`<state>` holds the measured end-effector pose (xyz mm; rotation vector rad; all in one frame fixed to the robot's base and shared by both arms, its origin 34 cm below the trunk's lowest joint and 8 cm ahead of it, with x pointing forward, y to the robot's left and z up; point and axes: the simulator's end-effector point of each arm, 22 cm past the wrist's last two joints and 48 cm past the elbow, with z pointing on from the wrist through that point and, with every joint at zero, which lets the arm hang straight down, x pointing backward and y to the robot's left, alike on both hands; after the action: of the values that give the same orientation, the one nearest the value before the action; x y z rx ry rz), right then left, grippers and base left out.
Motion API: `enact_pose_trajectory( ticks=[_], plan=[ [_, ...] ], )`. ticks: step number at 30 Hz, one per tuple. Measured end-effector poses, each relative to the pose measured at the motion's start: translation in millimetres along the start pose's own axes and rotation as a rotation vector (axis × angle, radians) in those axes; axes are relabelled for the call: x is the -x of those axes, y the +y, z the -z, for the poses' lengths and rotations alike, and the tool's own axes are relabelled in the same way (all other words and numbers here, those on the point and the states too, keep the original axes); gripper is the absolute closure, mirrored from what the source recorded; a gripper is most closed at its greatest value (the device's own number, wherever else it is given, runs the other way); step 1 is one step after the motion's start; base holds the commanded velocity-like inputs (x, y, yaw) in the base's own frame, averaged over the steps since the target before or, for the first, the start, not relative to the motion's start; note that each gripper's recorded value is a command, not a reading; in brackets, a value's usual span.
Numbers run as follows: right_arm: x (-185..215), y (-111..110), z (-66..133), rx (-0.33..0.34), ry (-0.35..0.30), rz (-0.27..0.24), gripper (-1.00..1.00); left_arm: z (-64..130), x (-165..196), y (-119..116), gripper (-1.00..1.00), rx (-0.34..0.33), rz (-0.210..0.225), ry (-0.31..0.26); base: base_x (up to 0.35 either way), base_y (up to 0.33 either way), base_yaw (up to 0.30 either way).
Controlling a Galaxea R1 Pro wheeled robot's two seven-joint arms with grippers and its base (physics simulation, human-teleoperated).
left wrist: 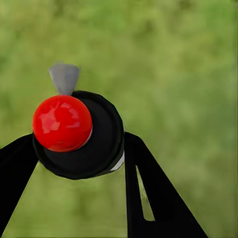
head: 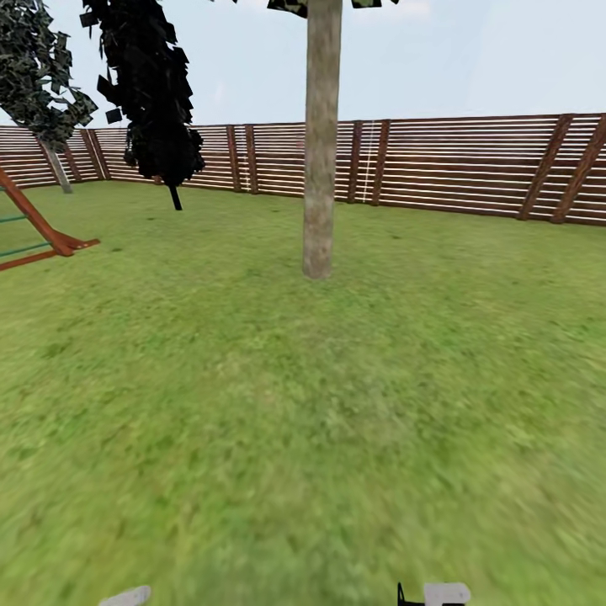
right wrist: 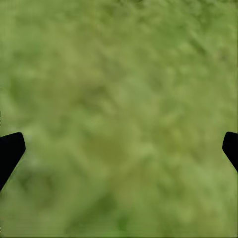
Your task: In the garden, pick up the pesticide atomizer on the floor and spray pesticide onto both trees until each tree trunk is fully covered.
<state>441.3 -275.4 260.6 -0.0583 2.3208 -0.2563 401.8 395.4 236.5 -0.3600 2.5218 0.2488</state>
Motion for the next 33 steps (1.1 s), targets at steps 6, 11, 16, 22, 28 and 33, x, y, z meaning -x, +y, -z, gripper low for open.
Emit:
enact_pose_trajectory(
  ticks=[6, 11, 16, 22, 28, 33],
  plan=[
    [0.3, 0.8, 0.1, 0.000, -0.001, -0.001, -1.00, 0.0, 0.1, -0.1, 1.00, 0.000, 0.000, 0.000, 0.339, 0.047, -0.100],
    [0.4, 0.9, 0.0, 0.000, -0.001, -0.002, -1.00, -0.1, 0.4, 0.0, 1.00, 0.000, 0.001, -0.001, 0.339, 0.002, -0.234],
    [0.5, 0.6, 0.0, -0.001, -0.001, -0.002, -1.00, -0.1, 0.3, -0.1, 1.00, 0.000, 0.001, 0.000, 0.339, 0.000, -0.031],
    [0.3, -1.0, -0.2, -0.003, -0.001, -0.001, -1.00, -0.1, 0.4, -0.1, 1.00, 0.000, 0.000, -0.001, 0.339, 0.000, -0.001],
    [0.1, -2.5, -0.4, -0.005, -0.001, 0.000, -1.00, 0.0, -0.1, -0.1, 1.00, 0.000, 0.000, 0.001, 0.339, 0.000, 0.000],
    [0.2, -2.0, -0.3, -0.005, -0.001, -0.001, -1.00, 0.0, -0.4, 0.0, 1.00, 0.000, 0.000, 0.002, 0.339, 0.000, 0.000]
  ],
)
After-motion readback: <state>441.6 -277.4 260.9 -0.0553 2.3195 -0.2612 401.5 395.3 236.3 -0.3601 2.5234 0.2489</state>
